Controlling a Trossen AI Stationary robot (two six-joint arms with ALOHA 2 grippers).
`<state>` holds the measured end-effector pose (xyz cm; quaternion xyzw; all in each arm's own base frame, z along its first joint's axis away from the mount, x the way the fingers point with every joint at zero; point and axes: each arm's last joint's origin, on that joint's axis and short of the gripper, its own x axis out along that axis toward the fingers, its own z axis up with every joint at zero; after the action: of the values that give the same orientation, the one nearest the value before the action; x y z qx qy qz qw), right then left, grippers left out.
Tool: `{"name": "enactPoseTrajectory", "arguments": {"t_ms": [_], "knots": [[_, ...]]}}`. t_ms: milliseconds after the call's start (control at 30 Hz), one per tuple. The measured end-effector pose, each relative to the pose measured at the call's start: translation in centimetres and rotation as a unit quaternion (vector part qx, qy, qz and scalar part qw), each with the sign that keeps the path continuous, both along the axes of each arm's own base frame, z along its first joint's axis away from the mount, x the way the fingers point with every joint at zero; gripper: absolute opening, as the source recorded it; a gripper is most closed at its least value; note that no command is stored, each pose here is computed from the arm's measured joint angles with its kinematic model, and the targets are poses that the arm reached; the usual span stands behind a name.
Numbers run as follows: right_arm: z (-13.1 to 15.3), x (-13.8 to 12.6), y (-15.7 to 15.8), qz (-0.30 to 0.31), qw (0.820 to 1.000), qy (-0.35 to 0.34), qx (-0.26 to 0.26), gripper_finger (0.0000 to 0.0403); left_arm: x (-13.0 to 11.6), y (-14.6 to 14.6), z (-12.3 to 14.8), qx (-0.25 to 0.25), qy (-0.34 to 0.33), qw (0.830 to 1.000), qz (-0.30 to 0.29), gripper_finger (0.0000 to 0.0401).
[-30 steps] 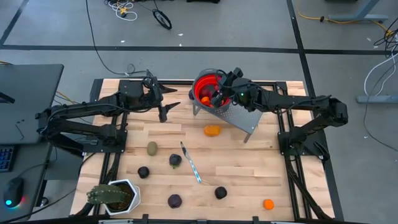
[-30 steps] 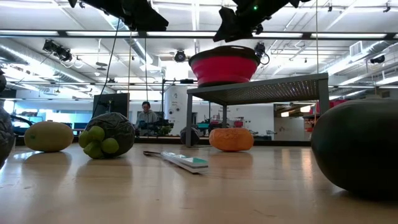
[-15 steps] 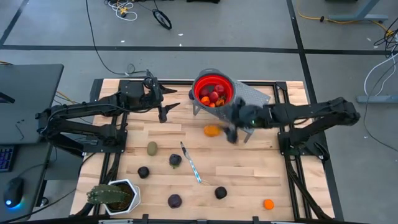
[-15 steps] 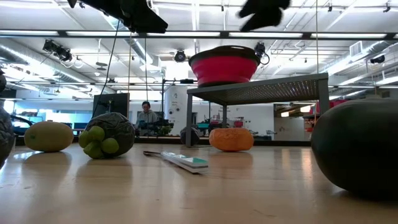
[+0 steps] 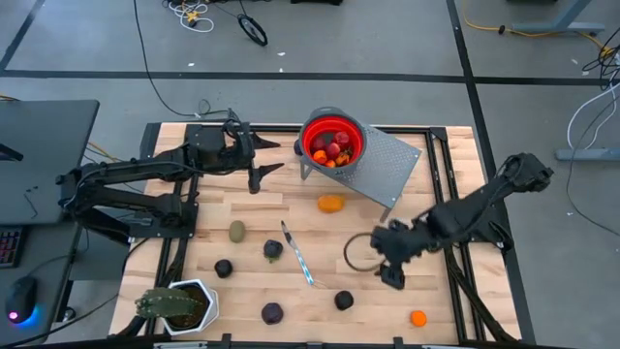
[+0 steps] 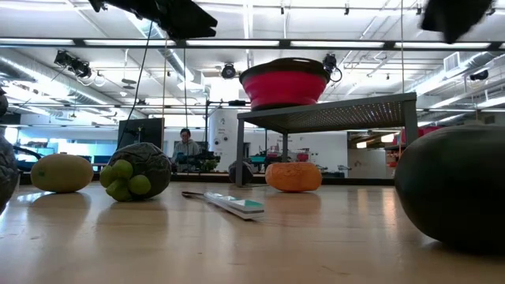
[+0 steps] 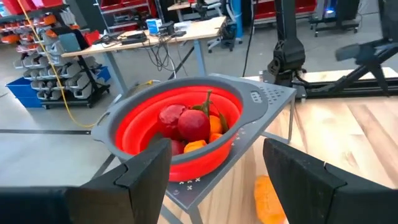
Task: Pick & Place Fruit
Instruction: Put the orange into the red strainer bowl
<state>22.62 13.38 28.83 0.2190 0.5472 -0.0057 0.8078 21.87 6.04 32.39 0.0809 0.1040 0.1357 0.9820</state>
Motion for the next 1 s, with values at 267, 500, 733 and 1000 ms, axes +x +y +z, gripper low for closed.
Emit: {"name": "enactPoseTrajectory", "arguments": {"t_ms": [267, 500, 733, 1000], "knots": [[-4.1, -0.6, 4.5, -0.060, 0.984, 0.162, 0.036, 0.0318, 0.3, 0.1, -0.5, -0.008, 0.014, 1.000, -0.001, 0.0261], [-8.4, -0.3, 8.0, -0.071, 0.964, 0.251, 0.042, 0.0318, 0.3, 0.1, -0.4, 0.000, 0.011, 1.000, -0.002, 0.0261], [-10.5, -1.4, 10.1, -0.095, 0.940, 0.323, 0.051, 0.0318, 0.4, 0.1, 0.0, 0.028, -0.004, 1.000, -0.006, 0.0261], [-10.7, -3.0, 11.6, -0.174, 0.935, 0.307, 0.029, 0.0318, 0.5, 0.1, 0.6, 0.067, -0.021, 0.997, -0.011, 0.0261]]}}
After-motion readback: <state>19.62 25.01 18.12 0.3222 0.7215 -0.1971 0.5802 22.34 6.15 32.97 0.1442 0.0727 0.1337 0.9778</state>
